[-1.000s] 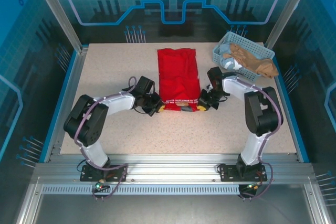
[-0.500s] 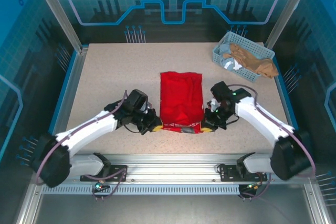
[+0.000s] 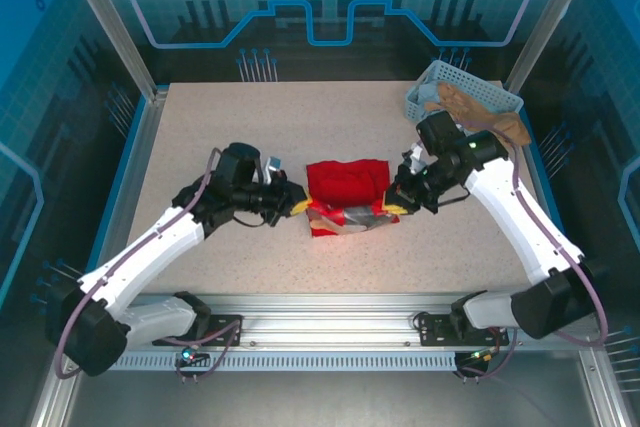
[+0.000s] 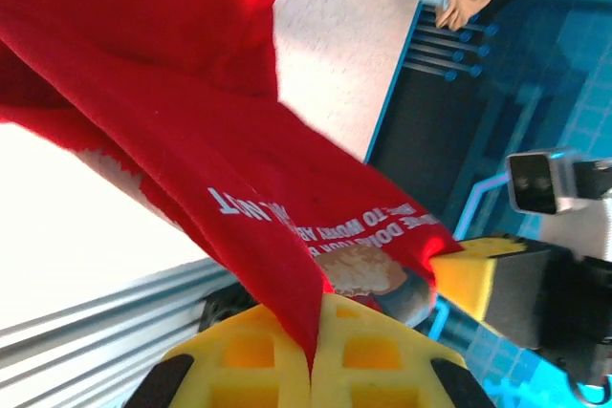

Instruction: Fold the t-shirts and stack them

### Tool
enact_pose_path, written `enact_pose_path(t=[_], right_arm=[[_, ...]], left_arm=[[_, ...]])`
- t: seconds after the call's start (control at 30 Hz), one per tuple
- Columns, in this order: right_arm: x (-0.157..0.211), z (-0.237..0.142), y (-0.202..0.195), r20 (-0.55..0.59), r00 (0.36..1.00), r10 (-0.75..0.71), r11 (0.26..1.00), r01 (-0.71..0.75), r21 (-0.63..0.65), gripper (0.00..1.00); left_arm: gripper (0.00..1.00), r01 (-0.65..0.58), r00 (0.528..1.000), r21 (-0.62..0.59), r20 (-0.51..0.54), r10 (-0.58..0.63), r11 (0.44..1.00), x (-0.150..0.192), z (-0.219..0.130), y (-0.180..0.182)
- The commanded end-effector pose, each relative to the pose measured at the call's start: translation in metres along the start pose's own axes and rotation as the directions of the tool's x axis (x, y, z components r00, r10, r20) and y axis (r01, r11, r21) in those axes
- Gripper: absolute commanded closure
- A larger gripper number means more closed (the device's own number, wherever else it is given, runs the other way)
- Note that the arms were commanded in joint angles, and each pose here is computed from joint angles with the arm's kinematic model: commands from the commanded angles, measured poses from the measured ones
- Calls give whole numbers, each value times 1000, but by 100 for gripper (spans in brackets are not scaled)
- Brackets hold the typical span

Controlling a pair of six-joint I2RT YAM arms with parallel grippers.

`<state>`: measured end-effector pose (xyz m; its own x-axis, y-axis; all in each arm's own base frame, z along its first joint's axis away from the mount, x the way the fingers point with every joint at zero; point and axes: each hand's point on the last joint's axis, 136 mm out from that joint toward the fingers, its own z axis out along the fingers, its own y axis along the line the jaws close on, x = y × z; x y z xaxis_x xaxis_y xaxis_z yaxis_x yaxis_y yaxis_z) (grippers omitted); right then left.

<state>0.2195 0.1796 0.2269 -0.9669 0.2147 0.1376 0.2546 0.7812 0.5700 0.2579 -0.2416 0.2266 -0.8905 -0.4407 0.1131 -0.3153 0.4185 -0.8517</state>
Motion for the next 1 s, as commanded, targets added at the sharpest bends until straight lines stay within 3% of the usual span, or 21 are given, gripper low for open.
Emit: enact_pose_path(t=[0.0,0.23,0.5,0.6,0.67,0.8,0.97], right_arm=[[-18,5,-7,-26,996,82,996,-81,33,100],[-86,19,-4,33,993,112,992,-113,49,100],[-178,46,-26,89,974,210,975,-215,52,100],[-233,58,-26,124,975,184,982,-187,6,65],[-268,53,-19,162,979,121,992,-123,1,52],[-283,28,-13,216,974,62,996,-74,50,42],[-235,38,-36,190,981,38,992,-60,112,51]], left_arm=[[100,5,1000,32,20,-6,999,-22,6,-19],[100,67,997,-38,31,-66,997,-67,36,-12],[97,112,993,-50,29,-111,992,-155,100,-17],[77,138,988,-112,82,-129,984,-198,114,-3],[72,150,983,-131,124,-134,980,-219,116,0],[51,106,981,-196,181,-70,975,-218,102,-4],[59,78,988,-211,149,-47,974,-161,108,5]])
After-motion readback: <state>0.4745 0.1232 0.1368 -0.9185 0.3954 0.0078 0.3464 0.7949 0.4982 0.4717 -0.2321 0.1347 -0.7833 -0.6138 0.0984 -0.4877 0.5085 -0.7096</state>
